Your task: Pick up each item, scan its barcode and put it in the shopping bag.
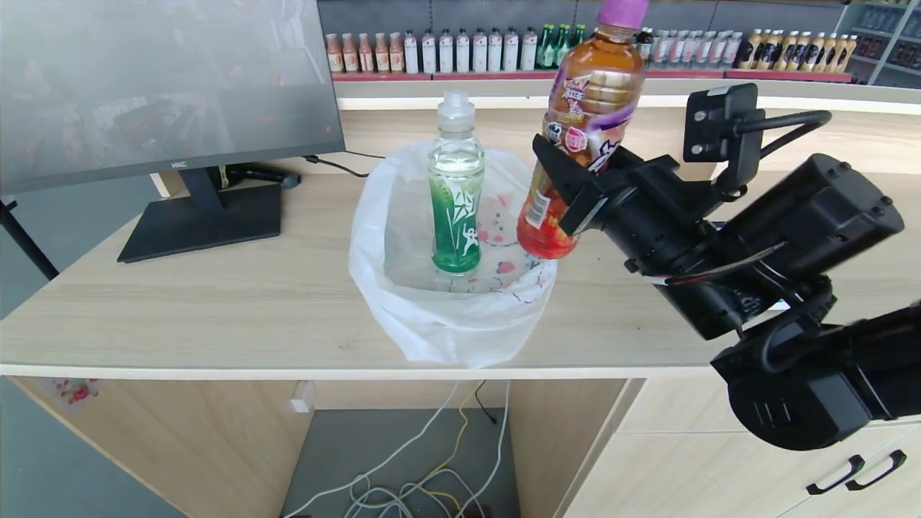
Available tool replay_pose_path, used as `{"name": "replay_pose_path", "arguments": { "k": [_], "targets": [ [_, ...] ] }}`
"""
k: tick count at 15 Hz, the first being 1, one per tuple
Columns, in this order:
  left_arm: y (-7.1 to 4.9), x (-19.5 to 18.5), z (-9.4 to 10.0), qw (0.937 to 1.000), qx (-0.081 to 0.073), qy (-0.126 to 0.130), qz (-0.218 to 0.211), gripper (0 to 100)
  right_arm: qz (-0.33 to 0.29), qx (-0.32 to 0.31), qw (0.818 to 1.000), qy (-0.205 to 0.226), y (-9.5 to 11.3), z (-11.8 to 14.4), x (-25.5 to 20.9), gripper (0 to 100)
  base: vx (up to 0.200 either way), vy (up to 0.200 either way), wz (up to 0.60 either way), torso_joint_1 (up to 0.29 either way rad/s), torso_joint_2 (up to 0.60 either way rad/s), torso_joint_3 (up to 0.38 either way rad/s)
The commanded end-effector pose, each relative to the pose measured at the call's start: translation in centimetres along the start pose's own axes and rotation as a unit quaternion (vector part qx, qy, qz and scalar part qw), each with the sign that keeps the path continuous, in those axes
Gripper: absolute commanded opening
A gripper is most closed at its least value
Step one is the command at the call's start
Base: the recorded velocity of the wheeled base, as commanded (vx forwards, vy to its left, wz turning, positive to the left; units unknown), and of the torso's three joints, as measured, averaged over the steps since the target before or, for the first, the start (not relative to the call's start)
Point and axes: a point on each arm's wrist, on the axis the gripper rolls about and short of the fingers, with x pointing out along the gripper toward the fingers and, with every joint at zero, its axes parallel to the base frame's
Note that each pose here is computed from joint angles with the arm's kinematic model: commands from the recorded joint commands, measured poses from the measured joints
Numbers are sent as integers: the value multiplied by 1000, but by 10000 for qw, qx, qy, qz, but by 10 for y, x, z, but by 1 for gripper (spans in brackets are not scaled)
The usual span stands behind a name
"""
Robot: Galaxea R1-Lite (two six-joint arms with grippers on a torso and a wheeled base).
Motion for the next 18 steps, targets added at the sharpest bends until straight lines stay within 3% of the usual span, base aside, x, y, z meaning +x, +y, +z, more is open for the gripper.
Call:
{"name": "replay_pose_path", "arguments": {
  "k": [1,14,18],
  "targets": [
    [0,0,0,10000,4,0,6,100,12,-15,9999,104,2,-30,17,0,0,0,0,0,0,0],
    [0,0,0,10000,-4,0,6,100,-67,-145,9990,411,0,-95,36,0,0,0,0,0,0,0],
    [0,0,0,10000,-4,0,6,100,-192,-292,9982,478,-14,-100,32,0,0,0,0,0,0,0]
  ]
}}
